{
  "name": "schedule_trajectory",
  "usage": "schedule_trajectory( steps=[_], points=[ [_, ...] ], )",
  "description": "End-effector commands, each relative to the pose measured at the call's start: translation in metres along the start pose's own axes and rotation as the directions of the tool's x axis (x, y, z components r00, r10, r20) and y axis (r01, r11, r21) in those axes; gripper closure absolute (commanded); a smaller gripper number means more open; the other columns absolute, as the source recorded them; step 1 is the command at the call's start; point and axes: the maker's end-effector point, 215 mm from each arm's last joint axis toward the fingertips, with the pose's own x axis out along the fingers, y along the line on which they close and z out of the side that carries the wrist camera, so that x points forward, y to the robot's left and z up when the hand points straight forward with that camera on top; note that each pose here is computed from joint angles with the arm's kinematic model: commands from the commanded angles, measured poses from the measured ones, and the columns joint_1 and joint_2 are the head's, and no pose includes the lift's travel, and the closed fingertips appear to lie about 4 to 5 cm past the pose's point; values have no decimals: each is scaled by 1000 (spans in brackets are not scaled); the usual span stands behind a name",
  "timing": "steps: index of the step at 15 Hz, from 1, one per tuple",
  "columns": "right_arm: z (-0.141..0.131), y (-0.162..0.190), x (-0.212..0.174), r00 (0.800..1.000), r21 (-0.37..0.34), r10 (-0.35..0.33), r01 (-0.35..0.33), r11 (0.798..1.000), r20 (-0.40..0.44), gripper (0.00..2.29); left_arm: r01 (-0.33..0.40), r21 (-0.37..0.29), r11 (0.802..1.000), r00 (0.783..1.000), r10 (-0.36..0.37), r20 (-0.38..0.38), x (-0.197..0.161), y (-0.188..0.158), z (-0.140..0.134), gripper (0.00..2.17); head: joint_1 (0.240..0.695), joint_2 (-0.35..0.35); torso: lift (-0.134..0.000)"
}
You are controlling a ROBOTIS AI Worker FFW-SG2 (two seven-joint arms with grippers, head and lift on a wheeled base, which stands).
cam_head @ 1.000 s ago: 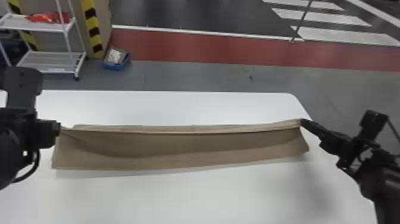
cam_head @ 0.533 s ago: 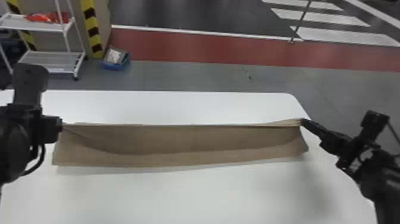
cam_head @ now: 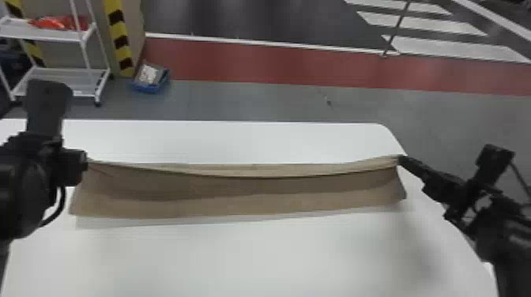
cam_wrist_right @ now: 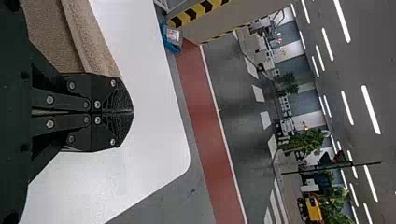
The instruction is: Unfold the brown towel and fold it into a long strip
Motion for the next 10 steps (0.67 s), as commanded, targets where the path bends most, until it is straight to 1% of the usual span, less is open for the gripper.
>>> schedule_trajectory(
  steps=[1, 2, 4, 5, 6, 9, 10],
  points=[
    [-4, -4, 1, 1000, -7, -11, 11, 1000, -13, 1409, 6, 21, 1000, 1000, -6, -15, 7, -9, -2, 1997, 695, -194, -123],
    [-4, -6, 2, 1000, -8, -18, 18, 1000, -17, 1406, -3, 33, 999, 1000, 4, -26, 10, -10, -5, 1997, 695, -199, -123],
    [-13, -13, 6, 998, 11, -43, 43, 999, -50, 1406, -54, 74, 996, 997, 57, -49, 20, -6, -7, 1997, 695, -204, -123],
    [-15, -10, 8, 998, 8, -41, 41, 999, -55, 1403, -72, 88, 994, 995, 77, -62, 25, -3, -11, 1997, 695, -206, -123],
    [-17, -10, 10, 997, 1, -50, 50, 999, -63, 1403, -70, 98, 993, 995, 76, -61, 30, -7, -11, 1997, 695, -205, -123],
    [-19, 8, 24, 997, -4, -21, 21, 1000, -75, 1396, -55, 97, 994, 998, 58, -23, 44, -15, -5, 1993, 695, -192, -123],
    [-19, 14, 28, 997, -13, -14, 13, 1000, -78, 1274, -45, 91, 995, 999, 46, -13, 47, -18, -3, 1993, 695, -188, -123]
  ],
)
